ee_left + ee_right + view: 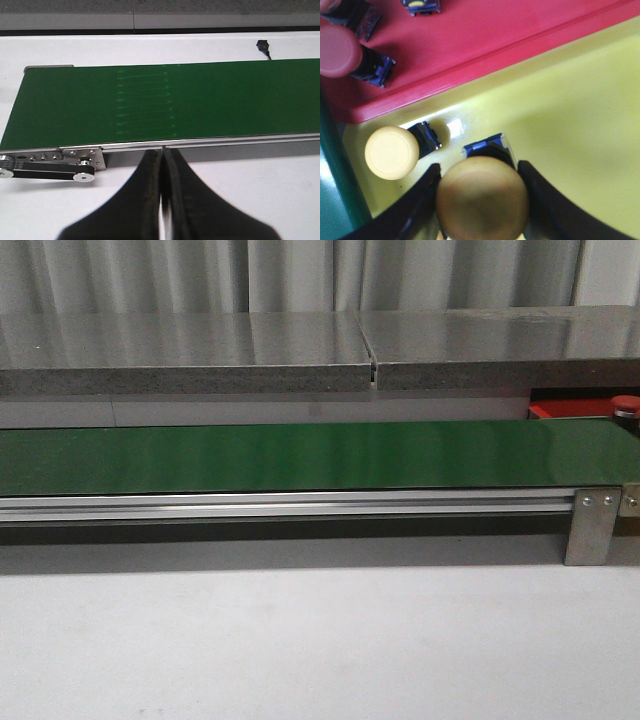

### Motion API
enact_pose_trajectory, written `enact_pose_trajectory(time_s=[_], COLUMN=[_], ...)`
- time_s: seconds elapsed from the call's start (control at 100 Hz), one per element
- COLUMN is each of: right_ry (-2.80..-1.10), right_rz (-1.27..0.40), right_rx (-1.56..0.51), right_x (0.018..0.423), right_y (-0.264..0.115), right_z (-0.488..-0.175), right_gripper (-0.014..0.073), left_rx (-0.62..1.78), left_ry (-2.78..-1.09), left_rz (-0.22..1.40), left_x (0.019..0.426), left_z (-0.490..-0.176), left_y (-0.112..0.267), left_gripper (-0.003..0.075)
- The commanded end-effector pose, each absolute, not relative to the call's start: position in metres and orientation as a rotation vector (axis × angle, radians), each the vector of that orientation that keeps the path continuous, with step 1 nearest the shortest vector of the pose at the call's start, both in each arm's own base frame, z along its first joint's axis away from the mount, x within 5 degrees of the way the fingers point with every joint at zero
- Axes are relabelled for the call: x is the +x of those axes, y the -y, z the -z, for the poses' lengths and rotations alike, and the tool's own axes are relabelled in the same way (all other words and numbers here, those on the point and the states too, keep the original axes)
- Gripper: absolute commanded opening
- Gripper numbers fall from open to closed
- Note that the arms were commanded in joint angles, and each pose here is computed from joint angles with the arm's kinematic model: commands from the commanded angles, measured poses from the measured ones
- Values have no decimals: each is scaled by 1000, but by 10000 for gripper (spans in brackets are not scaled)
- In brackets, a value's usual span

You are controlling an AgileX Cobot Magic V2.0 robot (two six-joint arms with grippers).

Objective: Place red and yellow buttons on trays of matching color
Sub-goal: 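Carry the yellow button into the yellow tray and open the right gripper, then raise the right gripper away from the trays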

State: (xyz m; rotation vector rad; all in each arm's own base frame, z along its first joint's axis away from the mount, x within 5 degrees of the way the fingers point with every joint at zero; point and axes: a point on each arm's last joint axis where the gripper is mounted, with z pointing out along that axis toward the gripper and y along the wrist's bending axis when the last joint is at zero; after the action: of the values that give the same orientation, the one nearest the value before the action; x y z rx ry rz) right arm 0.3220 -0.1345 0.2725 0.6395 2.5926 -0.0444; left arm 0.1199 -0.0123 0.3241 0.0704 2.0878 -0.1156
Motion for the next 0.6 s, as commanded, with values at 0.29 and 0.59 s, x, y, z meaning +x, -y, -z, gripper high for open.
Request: enact_pose_trajectory(time_s=[0.29,0.59], right_ry=[-2494,-2466], right_rz=[31,8], right_rx=[659,682], right_x=[339,351], right_y=[143,146], right_z=[-256,-241], right_gripper=[117,117], left_rx=[62,62], left_ry=[-1992,-1992], left_rz=[132,132], left_x=[122,122], left_z=[-339,-339], left_y=[13,13], left_gripper=[-19,-19])
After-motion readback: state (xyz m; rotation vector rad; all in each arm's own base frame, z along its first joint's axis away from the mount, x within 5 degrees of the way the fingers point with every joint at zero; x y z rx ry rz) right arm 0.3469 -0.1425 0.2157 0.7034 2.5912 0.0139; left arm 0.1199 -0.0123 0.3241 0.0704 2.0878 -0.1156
